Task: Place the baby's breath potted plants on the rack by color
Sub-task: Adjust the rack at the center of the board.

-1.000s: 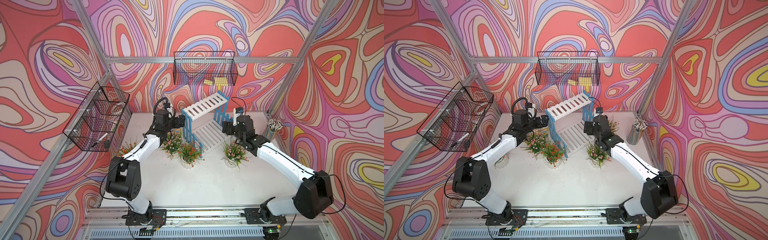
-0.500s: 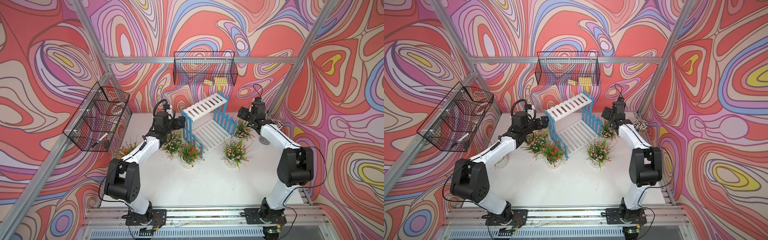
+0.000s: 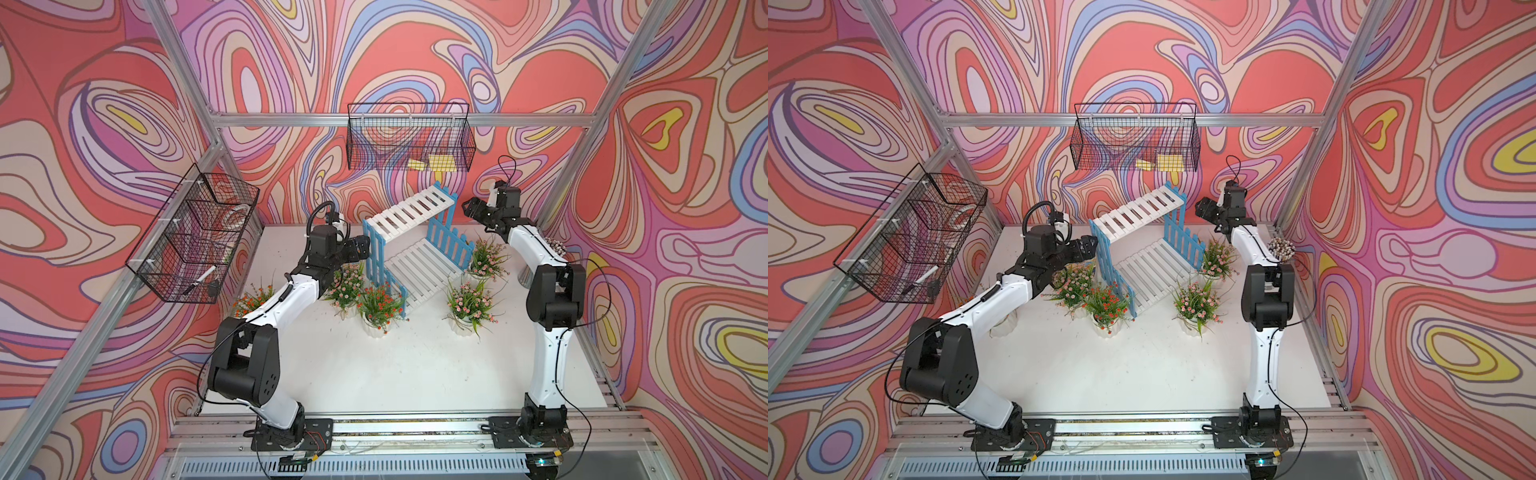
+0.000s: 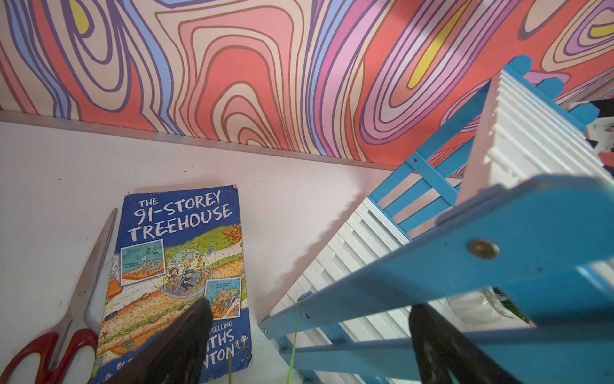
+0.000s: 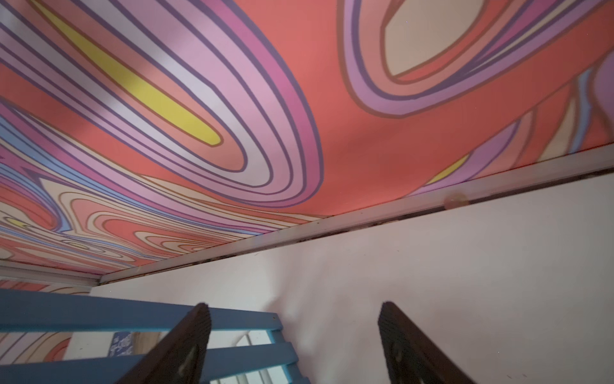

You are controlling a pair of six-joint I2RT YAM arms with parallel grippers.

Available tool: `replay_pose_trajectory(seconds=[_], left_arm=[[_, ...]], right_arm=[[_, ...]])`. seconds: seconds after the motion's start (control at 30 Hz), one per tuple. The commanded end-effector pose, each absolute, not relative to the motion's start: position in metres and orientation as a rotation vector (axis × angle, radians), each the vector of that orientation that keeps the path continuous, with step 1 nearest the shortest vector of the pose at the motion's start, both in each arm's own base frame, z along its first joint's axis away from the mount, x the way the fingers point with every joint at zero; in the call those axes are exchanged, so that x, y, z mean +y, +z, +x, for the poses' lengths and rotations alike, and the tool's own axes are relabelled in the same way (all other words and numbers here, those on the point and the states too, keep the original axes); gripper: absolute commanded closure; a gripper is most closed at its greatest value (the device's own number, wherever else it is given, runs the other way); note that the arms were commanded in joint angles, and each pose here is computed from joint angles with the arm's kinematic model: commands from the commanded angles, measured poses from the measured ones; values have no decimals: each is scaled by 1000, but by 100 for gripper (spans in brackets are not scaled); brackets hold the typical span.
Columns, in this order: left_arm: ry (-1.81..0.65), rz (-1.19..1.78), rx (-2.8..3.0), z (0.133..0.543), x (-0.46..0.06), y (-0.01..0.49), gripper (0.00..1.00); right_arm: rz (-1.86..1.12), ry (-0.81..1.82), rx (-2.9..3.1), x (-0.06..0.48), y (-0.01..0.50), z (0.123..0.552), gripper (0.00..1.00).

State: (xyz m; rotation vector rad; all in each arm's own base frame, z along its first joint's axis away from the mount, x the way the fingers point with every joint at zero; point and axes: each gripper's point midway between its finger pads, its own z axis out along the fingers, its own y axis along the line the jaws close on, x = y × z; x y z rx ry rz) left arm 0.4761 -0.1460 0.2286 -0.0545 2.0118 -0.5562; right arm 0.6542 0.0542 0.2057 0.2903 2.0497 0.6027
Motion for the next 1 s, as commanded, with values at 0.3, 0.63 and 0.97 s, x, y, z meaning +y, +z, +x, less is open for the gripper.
replay_pose_trajectory(seconds=[0.3,0.63,0.97], left_arm=[[-581,-78,2004,469,-146,237,6],[-572,-85,2005,475,-145,234,6],[-559,-87,2011,492,-148,237,6]], right_arm=[[246,845,2055,80,190,655,19],[214,1077,2017,109,183,633,19],[150,1129,2022,122,193,603,19]])
